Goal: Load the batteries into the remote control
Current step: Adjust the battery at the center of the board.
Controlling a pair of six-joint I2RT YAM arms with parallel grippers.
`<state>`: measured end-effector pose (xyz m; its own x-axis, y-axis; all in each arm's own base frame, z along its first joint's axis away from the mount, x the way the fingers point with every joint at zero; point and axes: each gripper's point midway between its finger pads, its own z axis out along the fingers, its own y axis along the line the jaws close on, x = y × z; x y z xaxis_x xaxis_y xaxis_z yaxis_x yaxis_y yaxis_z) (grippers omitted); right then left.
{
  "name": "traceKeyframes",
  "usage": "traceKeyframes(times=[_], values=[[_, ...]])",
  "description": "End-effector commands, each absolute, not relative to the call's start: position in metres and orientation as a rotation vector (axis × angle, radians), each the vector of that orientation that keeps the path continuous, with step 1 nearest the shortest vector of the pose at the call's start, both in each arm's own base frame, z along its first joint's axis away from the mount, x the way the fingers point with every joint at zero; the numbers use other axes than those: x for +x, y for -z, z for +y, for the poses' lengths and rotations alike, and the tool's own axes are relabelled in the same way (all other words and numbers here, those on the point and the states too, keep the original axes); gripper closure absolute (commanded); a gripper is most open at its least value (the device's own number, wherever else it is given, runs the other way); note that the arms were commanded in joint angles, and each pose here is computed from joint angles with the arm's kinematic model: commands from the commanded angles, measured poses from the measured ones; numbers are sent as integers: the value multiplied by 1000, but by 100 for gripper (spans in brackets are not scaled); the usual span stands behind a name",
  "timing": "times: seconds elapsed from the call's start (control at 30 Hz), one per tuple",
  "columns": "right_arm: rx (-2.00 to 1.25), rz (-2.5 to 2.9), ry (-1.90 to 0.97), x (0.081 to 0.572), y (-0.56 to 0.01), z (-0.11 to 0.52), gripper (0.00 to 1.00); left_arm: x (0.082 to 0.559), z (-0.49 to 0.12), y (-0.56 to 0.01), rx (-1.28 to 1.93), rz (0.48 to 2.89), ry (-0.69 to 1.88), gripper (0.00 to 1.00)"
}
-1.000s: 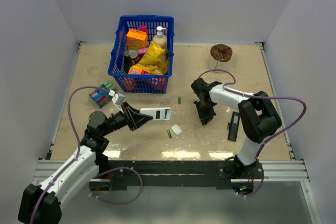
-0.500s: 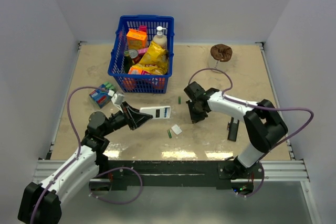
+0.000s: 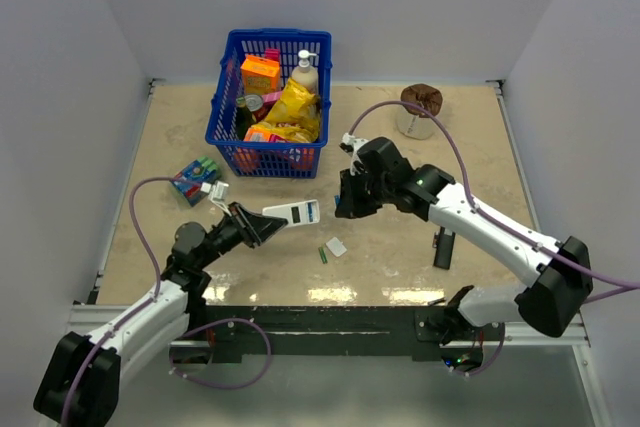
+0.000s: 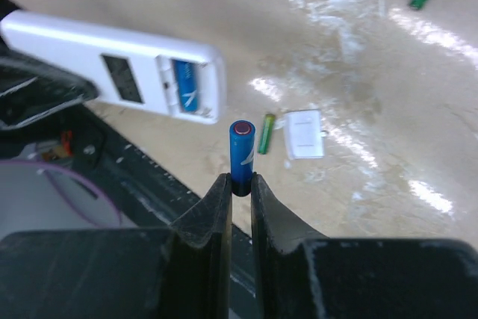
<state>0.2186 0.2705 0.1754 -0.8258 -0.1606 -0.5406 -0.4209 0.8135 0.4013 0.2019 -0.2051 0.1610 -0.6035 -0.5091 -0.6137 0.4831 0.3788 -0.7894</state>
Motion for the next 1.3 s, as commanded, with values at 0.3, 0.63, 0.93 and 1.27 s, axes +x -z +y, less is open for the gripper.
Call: traceKeyframes(times=[0.3, 0.63, 0.93, 1.27], values=[[-508, 2519, -1133, 185, -220, 321, 100, 203, -194, -194, -198, 1527, 1507, 100], [-505, 2487, -1179, 189, -245, 329, 100, 196, -195, -188, -206, 1548, 1546, 100], [-442, 2612, -1204, 180, -227, 330, 100, 180, -197, -188, -142, 1525, 1595, 100], [-382, 2683, -1145, 187, -225, 323, 100, 175, -194, -162, -244, 1602, 1618, 100]])
